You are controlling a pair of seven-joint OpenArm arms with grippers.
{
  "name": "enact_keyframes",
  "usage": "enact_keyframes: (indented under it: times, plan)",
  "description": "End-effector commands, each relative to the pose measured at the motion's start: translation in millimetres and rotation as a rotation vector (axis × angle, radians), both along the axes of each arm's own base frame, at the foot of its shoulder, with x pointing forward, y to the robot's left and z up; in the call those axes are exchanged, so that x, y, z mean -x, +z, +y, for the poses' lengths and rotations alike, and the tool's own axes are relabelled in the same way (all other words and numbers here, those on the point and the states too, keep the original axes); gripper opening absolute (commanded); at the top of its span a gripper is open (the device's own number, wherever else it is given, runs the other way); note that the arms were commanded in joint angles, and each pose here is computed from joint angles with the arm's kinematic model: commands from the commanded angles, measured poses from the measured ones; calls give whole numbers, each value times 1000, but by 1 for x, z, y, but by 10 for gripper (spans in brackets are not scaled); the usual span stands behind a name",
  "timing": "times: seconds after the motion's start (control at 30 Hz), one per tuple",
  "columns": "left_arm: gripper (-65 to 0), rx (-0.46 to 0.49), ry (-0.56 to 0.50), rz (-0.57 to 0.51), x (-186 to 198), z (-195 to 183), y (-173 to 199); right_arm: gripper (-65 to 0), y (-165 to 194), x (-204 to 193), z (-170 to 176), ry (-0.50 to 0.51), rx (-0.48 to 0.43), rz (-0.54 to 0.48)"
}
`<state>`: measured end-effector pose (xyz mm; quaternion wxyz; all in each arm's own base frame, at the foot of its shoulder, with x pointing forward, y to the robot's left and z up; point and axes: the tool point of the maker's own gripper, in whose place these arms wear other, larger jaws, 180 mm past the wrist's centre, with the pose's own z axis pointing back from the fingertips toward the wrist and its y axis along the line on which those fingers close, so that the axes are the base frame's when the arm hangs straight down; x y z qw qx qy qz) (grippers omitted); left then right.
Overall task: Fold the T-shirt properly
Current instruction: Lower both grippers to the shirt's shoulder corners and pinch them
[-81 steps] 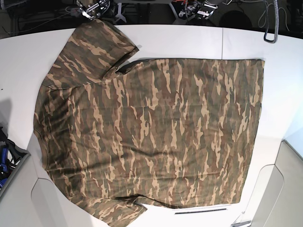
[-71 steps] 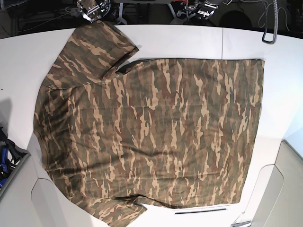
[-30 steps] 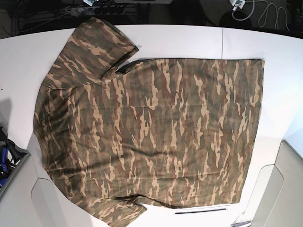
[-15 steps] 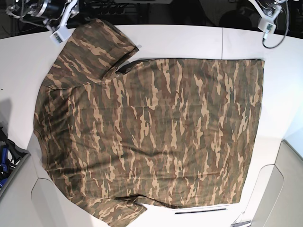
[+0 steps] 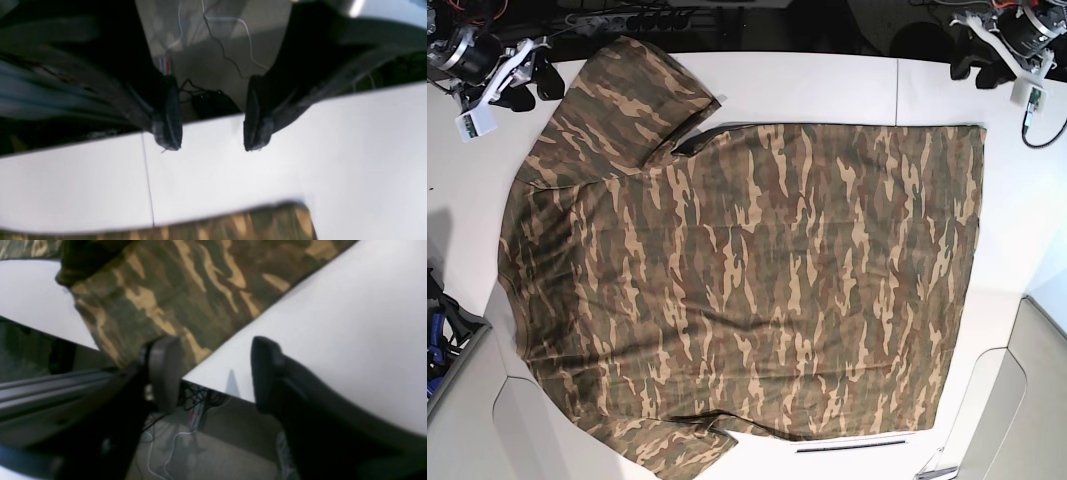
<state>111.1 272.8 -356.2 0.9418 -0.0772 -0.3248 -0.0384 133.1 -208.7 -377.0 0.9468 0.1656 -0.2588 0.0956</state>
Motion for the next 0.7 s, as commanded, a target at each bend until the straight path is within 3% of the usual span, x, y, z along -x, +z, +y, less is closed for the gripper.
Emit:
enact_keyframes:
  times: [0.0,0.27,0.4,0.5,0.67]
  plan:
    - [-318,-3,-15,-45,-9,0,10,-301,7,-5,-1,-1,-6,-27]
    - [-317,18,46,-127,-43,14,16,-301,-2,-3,-3,-32,-29,-19]
    - [-254,34,89,-124,-53,33,7,-301,-16,-1,-13,-76,-40,11]
    - [-254,46,129,-119,-61,48,-1,-301,-26,-5,-20,-103,-52,25]
    - [-254,124,201,-117,-67,59,-14,-301,-34,-11,-18,-139,-135,62]
